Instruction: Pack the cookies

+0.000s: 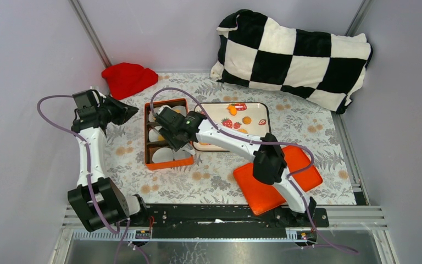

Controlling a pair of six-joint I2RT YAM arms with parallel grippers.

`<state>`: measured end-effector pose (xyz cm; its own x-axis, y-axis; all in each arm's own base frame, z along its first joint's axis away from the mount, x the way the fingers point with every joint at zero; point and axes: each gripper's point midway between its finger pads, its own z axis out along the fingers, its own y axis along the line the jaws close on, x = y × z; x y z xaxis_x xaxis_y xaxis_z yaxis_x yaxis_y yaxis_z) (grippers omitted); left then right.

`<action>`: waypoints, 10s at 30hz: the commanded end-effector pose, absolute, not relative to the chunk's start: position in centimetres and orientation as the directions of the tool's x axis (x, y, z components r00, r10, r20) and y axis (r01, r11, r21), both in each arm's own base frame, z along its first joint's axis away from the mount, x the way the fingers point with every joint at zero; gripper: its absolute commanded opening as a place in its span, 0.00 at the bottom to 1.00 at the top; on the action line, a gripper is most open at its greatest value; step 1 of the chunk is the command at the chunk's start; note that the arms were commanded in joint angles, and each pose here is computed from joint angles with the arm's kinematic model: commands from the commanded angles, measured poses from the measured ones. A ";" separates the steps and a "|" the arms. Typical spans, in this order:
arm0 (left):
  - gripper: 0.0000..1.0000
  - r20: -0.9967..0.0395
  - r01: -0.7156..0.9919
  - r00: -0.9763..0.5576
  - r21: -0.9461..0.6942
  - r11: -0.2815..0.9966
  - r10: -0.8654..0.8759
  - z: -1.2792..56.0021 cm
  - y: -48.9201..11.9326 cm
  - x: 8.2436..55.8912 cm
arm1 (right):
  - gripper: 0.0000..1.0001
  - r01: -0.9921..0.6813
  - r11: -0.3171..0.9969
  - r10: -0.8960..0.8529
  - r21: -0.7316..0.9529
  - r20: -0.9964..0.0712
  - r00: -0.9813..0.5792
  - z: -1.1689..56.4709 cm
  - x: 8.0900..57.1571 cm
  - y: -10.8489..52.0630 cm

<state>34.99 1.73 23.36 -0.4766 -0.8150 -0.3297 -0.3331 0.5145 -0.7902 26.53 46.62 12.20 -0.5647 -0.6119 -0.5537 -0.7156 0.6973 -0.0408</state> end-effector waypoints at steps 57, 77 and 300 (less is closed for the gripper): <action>0.18 -0.361 -0.244 -0.506 -0.811 0.531 -0.783 24.5 -0.2 34.2 | 0.00 -0.555 0.830 -0.408 0.064 -0.609 -0.680 17.2 19.9 34.1; 0.19 -0.359 -0.257 -0.510 -0.804 0.536 -0.782 24.1 -0.1 34.3 | 0.38 -0.687 0.725 -0.575 0.048 -0.506 -0.643 13.5 15.7 38.0; 0.18 -0.395 -0.171 -0.587 -0.793 0.585 -0.707 23.3 -5.2 34.5 | 0.00 0.161 0.958 0.013 -0.239 -0.523 -0.852 11.7 35.9 7.0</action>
